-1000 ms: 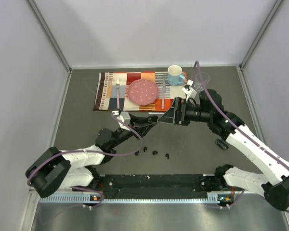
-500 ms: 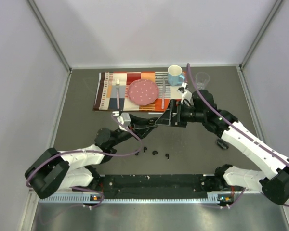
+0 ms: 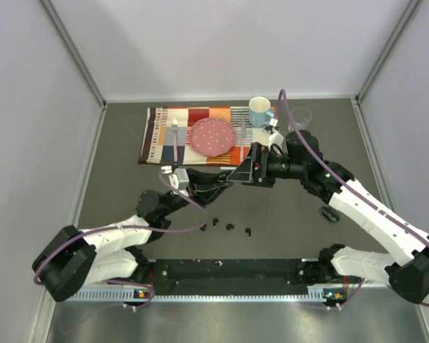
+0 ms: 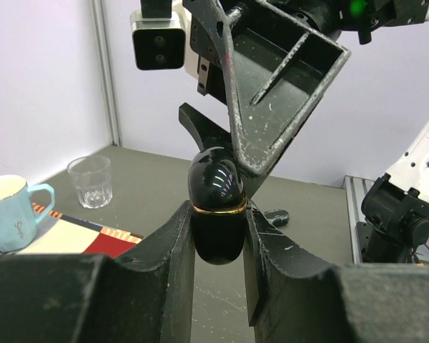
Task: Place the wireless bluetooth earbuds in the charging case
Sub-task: Open the charging case, then adjust the charging case.
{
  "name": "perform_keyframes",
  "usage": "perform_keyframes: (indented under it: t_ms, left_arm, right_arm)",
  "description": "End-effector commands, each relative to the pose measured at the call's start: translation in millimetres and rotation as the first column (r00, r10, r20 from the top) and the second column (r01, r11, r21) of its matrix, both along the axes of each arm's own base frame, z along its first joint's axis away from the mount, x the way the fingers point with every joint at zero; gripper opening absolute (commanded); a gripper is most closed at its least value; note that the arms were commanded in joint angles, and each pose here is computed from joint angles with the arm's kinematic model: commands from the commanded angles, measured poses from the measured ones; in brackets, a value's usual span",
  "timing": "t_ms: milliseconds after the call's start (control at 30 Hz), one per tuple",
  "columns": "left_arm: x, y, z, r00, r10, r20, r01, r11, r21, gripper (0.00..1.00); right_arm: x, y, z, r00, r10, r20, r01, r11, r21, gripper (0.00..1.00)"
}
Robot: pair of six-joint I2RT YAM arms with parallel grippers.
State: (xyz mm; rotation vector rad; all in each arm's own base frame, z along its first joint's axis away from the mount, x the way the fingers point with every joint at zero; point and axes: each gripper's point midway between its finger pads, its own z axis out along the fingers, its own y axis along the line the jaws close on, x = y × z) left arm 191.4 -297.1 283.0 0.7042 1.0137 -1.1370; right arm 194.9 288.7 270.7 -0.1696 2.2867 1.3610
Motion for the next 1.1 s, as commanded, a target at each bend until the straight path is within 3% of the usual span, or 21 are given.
perform_keyframes:
  t_ms: [0,200,600,833,1067]
  left_arm:
    - [-34,6,56,0.970,-0.069,0.232,0.094,0.991,-0.098,0.00]
    - [-32,8,53,0.971,-0.050,0.235,0.072,0.994,-0.086,0.00]
    - [-15,17,56,0.969,0.071,0.238,-0.047,0.994,-0.103,0.00]
    - [-14,14,61,0.966,0.062,0.251,-0.038,0.994,-0.099,0.00]
    - [-15,10,63,0.966,0.043,0.254,-0.021,0.996,-0.089,0.00]
  right_arm:
    - [22,9,31,0.997,-0.066,0.043,0.061,0.992,0.108,0.93]
    - [16,12,53,0.999,-0.012,0.034,0.003,0.970,0.243,0.95]
    - [-18,-6,72,0.999,0.031,0.043,-0.044,0.936,0.350,0.96]
    - [-20,-2,68,0.998,0.057,0.006,-0.055,0.917,0.395,0.82]
    - [-22,14,65,0.993,0.119,-0.016,-0.103,0.911,0.398,0.75]
